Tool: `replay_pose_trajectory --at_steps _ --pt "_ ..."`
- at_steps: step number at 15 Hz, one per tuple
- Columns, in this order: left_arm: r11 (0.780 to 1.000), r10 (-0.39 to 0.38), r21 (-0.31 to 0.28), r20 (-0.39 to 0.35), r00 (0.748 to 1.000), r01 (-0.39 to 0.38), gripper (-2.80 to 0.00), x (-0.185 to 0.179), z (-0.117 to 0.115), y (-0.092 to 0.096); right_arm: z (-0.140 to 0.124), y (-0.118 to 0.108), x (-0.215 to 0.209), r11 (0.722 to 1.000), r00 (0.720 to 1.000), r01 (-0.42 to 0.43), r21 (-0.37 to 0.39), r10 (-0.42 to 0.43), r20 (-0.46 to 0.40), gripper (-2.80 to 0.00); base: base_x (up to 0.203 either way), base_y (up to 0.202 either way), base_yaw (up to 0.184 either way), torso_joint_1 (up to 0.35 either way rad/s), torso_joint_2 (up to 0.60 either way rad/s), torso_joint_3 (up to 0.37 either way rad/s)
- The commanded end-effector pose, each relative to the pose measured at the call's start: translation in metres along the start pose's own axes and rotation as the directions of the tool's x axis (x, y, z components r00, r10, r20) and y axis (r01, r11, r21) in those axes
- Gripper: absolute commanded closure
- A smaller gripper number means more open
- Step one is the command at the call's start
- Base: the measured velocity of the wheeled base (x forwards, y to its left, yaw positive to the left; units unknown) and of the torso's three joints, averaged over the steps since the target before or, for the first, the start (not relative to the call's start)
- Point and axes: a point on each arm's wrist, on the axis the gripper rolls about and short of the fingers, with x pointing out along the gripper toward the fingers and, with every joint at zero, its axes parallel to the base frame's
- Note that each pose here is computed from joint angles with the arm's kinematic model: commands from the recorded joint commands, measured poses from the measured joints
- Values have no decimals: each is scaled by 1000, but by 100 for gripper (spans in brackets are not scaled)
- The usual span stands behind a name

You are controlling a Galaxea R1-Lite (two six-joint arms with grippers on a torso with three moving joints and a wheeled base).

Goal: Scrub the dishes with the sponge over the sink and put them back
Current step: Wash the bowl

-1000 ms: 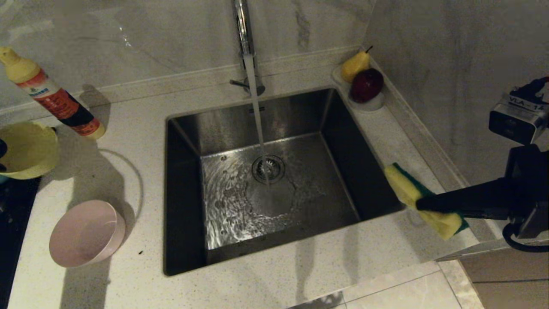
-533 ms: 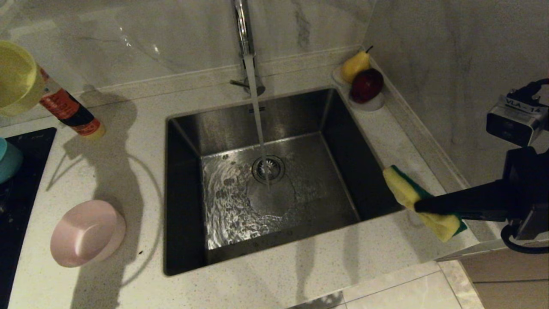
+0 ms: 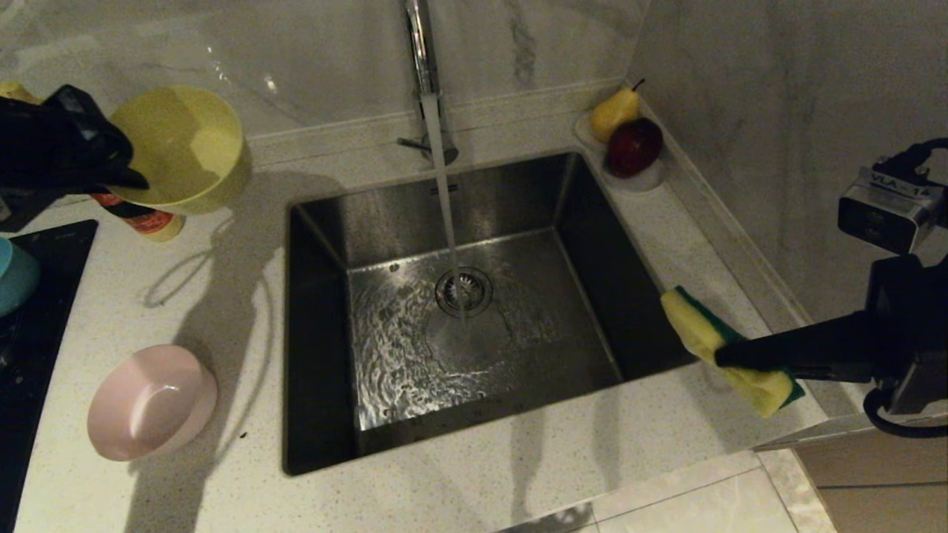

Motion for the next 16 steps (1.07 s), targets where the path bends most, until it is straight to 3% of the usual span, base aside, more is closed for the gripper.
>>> replay_pose_trajectory --at_steps 1,3,6,11,16 --pt "999 20 49 -63 998 -17 0 39 -31 -34 0 -4 5 1000 1000 9 16 -9 -18 0 0 0 0 0 0 0" --pt "997 7 73 -93 996 -1 0 62 -54 -58 0 -5 7 1000 1000 5 12 -4 -15 0 0 0 0 0 0 0" --pt "996 -15 88 -144 989 28 0 81 -79 -78 2 -8 13 1000 1000 -8 -3 8 7 0 0 0 0 0 0 0" --pt "991 -41 124 -142 989 58 0 107 -121 -113 2 -9 13 1000 1000 -7 -4 8 8 0 0 0 0 0 0 0" --pt "990 -51 122 -158 986 71 0 126 -139 -126 4 -10 12 1000 1000 0 0 0 18 0 0 0 0 0 0 0"
